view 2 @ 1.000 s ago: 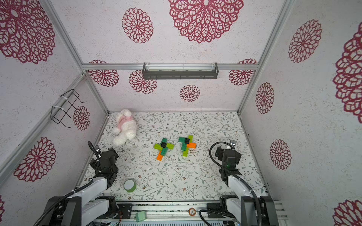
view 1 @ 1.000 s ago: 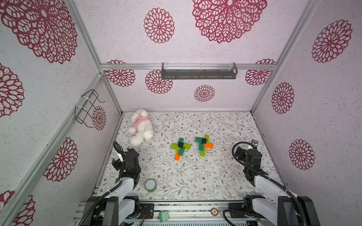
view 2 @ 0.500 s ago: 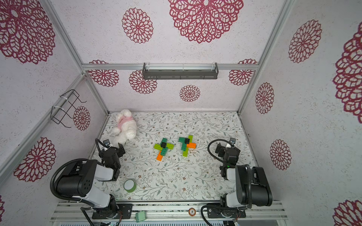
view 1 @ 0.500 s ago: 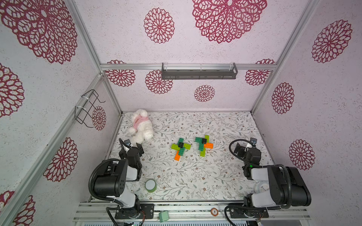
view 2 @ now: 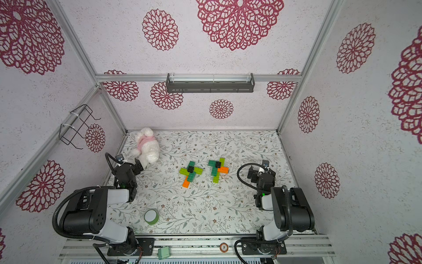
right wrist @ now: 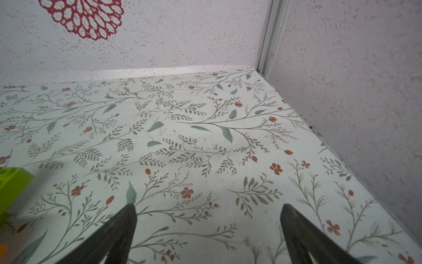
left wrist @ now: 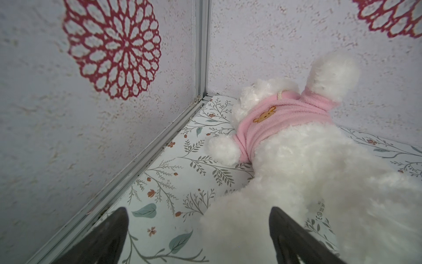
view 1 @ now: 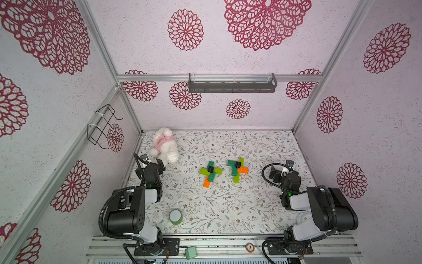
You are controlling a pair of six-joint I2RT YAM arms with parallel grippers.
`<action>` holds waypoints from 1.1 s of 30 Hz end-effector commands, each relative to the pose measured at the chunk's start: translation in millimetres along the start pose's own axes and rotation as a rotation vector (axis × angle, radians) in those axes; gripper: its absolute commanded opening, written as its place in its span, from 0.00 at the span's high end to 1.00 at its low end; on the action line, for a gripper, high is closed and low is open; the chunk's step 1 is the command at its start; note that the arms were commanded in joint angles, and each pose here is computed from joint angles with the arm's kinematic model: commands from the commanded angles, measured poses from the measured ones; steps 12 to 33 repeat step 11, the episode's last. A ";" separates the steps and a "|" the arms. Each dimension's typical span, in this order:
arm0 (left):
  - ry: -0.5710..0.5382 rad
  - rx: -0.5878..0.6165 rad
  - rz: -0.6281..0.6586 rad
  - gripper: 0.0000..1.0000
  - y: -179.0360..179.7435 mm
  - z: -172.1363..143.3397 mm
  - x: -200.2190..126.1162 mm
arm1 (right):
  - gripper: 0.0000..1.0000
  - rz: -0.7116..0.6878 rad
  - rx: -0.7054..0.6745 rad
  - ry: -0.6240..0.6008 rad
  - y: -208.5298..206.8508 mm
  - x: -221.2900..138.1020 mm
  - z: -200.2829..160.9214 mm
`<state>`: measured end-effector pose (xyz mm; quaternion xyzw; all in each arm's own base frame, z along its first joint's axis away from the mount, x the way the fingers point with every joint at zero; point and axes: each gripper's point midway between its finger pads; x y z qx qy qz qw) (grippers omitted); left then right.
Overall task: Assemble a small pinwheel with lego
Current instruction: Reset both arms
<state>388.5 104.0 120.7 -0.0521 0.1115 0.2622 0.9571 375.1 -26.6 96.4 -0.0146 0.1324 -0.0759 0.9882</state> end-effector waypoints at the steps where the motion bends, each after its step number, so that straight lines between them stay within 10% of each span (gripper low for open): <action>1: -0.005 -0.008 -0.006 0.03 0.7 2.1 -1.8 | 0.01 -0.008 -0.004 -0.058 -0.5 -0.1 15.1; 33: 0.007 -0.002 -0.024 0.03 -2.6 0.3 -1.4 | 0.01 -0.012 -0.014 -0.059 0.4 -0.4 16.2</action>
Point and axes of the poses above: each gripper's point midway between its finger pads, its own x axis out along the fingers, its own y axis along the line the jaws close on, z = x × y, and after that the axes turned 3 degrees about -x, right-handed
